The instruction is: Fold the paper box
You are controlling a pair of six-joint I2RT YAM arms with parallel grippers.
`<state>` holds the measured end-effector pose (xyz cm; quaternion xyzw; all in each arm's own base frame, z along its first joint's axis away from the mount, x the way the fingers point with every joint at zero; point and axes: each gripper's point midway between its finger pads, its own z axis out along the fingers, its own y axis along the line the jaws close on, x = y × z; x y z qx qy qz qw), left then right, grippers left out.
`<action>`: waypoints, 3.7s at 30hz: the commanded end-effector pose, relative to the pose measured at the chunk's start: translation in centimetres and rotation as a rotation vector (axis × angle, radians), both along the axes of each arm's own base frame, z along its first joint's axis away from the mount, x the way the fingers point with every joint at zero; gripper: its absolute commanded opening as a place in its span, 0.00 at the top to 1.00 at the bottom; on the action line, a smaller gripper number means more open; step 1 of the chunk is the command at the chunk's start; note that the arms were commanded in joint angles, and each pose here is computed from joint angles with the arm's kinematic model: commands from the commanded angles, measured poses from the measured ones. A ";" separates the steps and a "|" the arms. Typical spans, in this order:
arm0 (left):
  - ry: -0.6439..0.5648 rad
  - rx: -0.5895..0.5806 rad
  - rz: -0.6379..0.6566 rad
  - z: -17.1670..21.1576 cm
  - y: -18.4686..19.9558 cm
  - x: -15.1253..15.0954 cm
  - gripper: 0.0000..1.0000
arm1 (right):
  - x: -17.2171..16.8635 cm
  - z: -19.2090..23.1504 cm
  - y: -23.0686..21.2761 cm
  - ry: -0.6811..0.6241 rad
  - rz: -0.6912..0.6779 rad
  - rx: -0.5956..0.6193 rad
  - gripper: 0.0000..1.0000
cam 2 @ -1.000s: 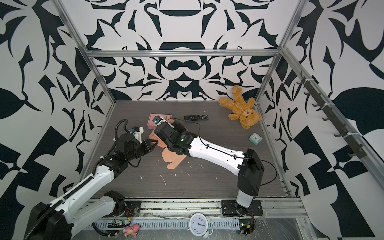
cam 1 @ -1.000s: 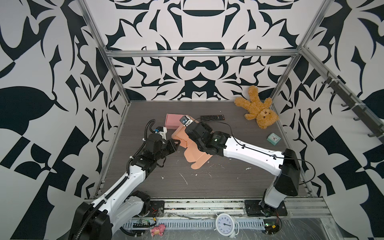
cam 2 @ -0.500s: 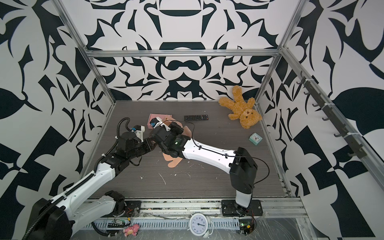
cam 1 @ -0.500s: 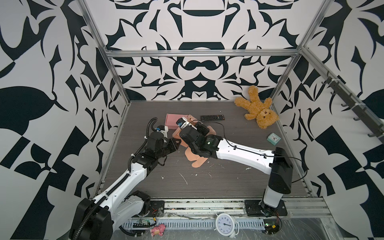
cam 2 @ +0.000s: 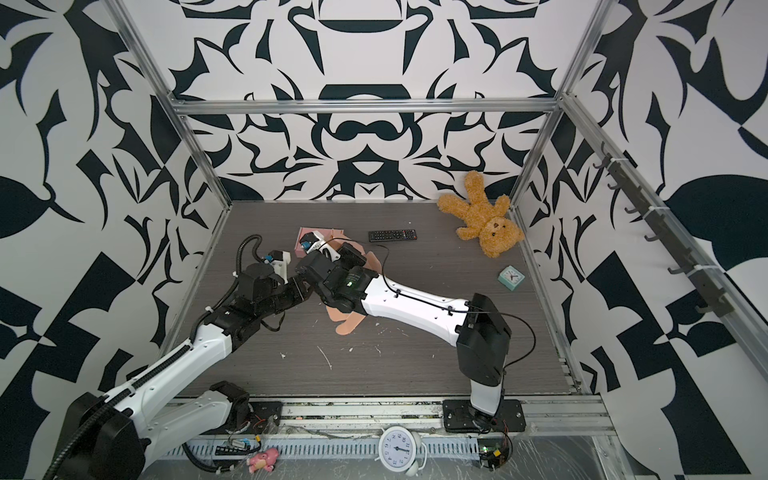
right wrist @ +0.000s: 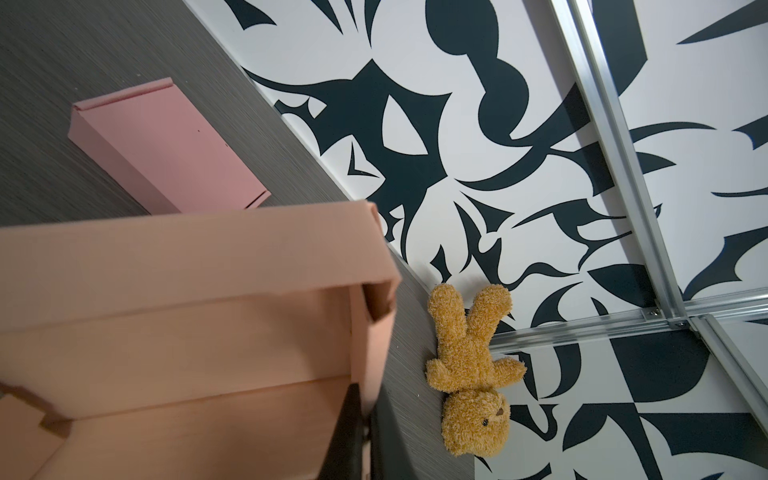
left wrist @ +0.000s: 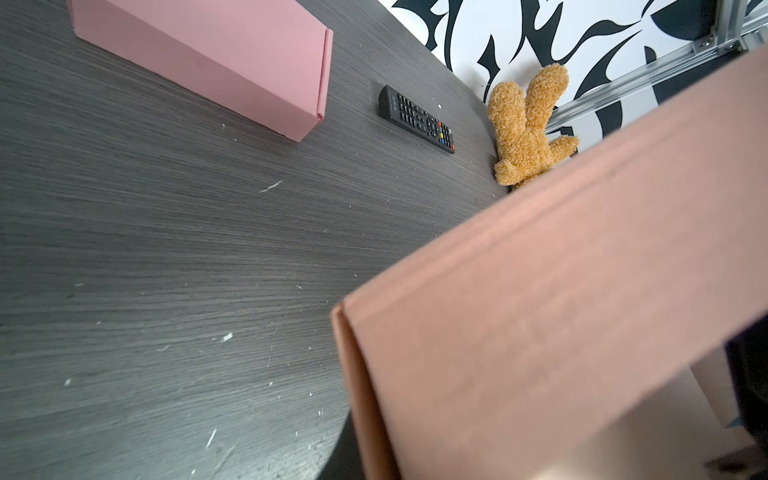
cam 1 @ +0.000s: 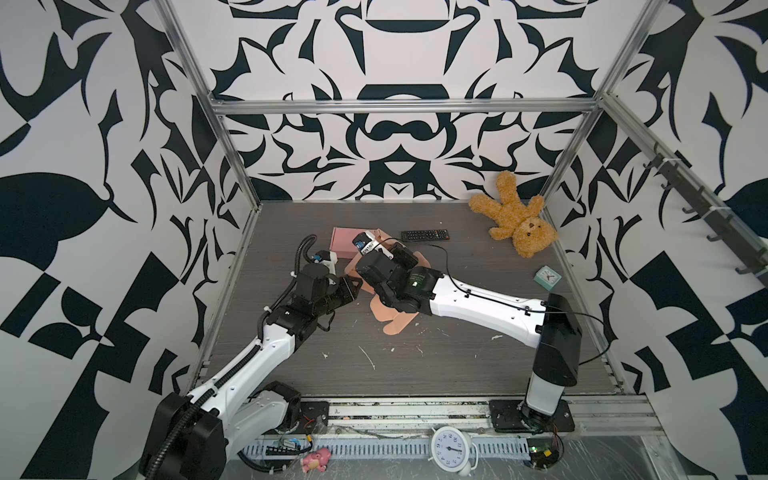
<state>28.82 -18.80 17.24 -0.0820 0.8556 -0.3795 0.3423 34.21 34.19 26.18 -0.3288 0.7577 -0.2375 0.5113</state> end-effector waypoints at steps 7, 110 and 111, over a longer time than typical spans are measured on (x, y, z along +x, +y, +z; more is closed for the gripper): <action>-0.121 -0.070 -0.071 4.0 -1.9 0.2 0.85 | -0.4 0.4 0.8 -0.084 -0.026 -0.063 0.94; -0.073 0.252 -0.114 -2.6 -1.0 2.2 0.84 | -8.3 3.5 -2.2 0.248 0.274 0.487 0.27; -0.073 0.265 -0.125 -3.0 -1.2 2.2 0.84 | -7.9 3.2 -2.6 0.288 0.278 0.528 0.27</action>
